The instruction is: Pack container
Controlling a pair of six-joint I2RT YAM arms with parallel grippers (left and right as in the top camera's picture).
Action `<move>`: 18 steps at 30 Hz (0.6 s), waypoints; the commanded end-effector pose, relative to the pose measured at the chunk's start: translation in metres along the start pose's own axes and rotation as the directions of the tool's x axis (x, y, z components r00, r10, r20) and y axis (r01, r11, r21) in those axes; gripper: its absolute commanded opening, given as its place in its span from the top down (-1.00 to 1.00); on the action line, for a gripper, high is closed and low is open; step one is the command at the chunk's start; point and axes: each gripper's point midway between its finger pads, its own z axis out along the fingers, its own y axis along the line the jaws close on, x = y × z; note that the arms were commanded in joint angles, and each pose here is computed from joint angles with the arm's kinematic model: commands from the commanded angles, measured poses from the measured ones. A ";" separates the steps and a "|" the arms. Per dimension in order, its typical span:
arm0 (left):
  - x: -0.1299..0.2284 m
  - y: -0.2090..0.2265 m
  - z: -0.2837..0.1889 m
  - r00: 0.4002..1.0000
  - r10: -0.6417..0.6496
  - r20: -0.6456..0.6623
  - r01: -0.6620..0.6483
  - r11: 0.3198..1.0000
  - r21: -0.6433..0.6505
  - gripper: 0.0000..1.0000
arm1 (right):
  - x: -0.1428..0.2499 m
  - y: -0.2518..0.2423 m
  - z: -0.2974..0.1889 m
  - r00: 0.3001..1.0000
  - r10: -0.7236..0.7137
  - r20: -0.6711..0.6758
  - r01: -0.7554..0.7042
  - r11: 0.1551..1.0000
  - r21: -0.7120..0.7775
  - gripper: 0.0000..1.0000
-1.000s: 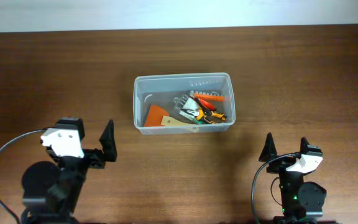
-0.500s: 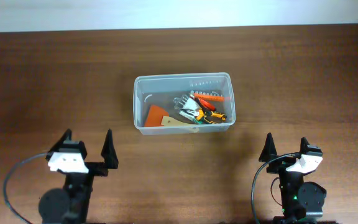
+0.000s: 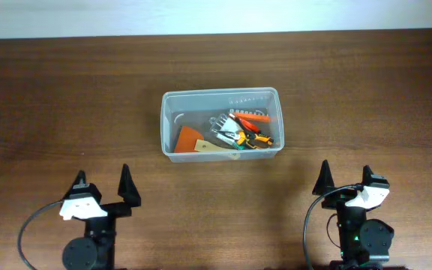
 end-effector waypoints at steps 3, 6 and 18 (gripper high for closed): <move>0.013 0.007 0.006 0.997 -0.072 0.036 0.073 0.997 -0.018 -0.98 | 0.003 0.000 0.000 1.000 -0.010 -0.007 0.010 1.000 0.001 -0.97; 0.025 0.010 0.009 0.997 -0.072 0.017 0.072 0.997 -0.023 -0.98 | 0.003 0.000 0.000 1.000 -0.010 -0.007 0.010 1.000 0.001 -0.97; 0.049 0.013 0.010 0.996 -0.063 -0.057 0.061 0.998 -0.033 -0.99 | 0.003 0.000 0.000 1.000 -0.010 -0.007 0.010 1.000 0.001 -0.97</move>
